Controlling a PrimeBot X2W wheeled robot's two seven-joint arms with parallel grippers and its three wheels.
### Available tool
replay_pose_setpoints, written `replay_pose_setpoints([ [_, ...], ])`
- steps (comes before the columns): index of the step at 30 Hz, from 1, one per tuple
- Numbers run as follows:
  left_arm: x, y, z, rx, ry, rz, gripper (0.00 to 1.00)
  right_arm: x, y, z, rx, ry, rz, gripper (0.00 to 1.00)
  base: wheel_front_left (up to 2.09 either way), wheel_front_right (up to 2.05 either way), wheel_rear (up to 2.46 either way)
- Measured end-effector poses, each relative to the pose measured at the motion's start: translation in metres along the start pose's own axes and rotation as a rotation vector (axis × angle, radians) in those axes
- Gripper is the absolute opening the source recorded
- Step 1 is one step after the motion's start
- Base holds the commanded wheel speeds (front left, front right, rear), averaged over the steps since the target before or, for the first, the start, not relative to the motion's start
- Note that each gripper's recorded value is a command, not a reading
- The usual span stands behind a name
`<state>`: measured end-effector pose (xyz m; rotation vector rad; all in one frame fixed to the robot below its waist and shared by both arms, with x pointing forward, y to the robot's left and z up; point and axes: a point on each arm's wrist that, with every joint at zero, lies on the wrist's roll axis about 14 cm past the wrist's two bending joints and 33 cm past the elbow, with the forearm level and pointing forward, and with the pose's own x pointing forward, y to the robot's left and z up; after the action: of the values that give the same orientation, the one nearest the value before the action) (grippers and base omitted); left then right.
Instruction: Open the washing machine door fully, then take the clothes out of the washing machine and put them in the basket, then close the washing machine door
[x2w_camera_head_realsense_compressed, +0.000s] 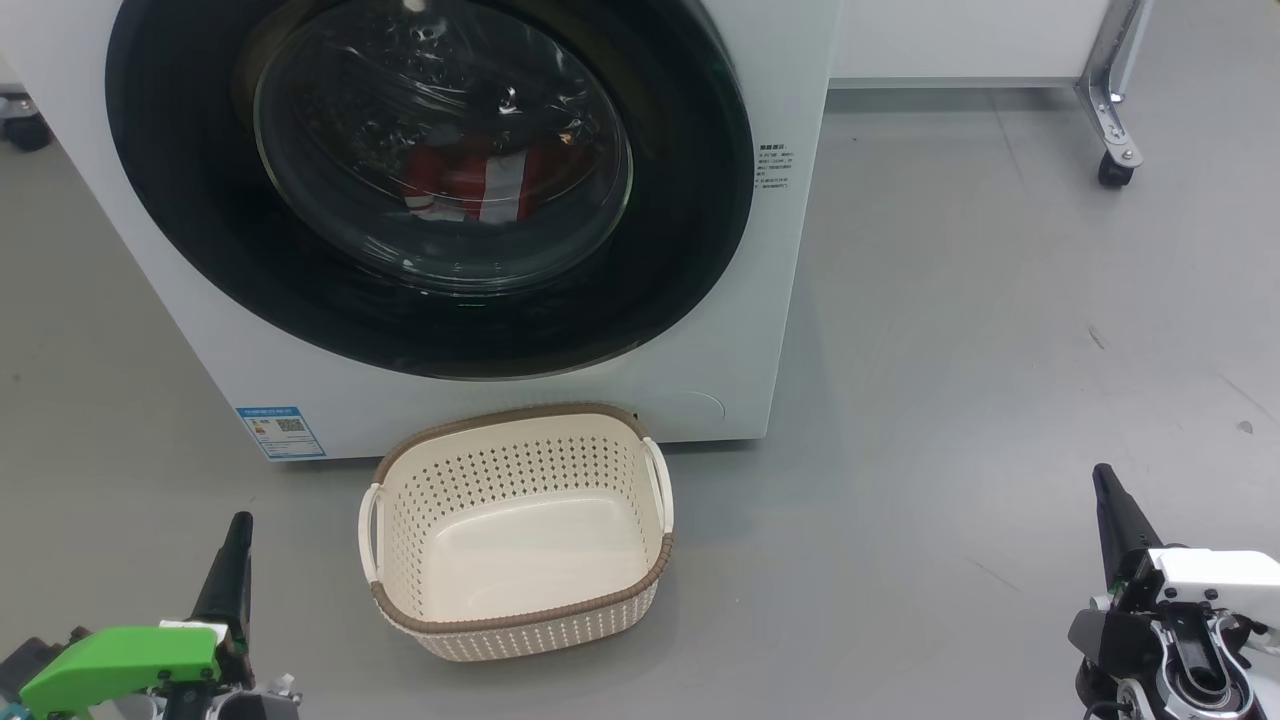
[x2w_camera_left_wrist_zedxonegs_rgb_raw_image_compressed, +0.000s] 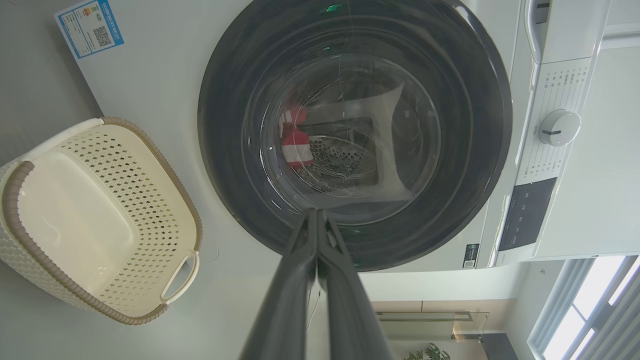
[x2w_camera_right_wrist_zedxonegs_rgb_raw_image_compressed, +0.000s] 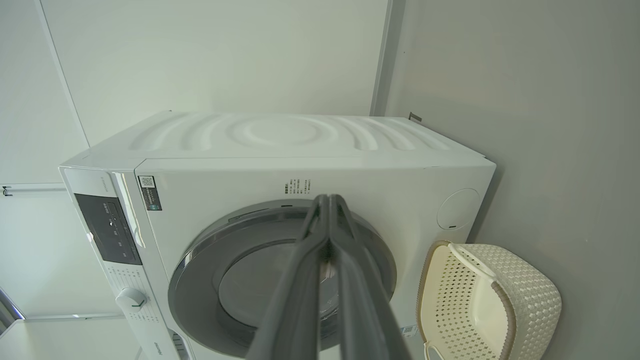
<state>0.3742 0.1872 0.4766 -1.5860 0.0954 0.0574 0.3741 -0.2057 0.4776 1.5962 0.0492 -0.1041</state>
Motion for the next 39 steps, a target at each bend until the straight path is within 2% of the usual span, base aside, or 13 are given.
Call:
replay_pose_setpoints([
  [13, 0.0, 0.0, 0.0, 0.0, -0.001, 0.0, 0.0, 0.0, 0.0, 0.0, 0.0, 0.0, 0.0, 0.0, 0.0, 0.0, 0.0],
  [14, 0.0, 0.0, 0.0, -0.001, -0.001, 0.0, 1.0, 0.0, 0.0, 0.0, 0.001, 0.0, 0.0, 1.0, 0.0, 0.0, 0.0],
  [21, -0.015, 0.036, -0.008, -0.034, 0.0, 0.105, 1.0, -0.018, -0.04, -0.007, 0.034, -0.004, -0.117, 1.0, 0.0, 0.0, 0.0],
  [39, -0.011, 0.02, -0.007, 0.004, -0.014, 0.055, 1.0, -0.015, -0.032, -0.01, -0.046, -0.007, -0.094, 1.0, 0.0, 0.0, 0.0],
])
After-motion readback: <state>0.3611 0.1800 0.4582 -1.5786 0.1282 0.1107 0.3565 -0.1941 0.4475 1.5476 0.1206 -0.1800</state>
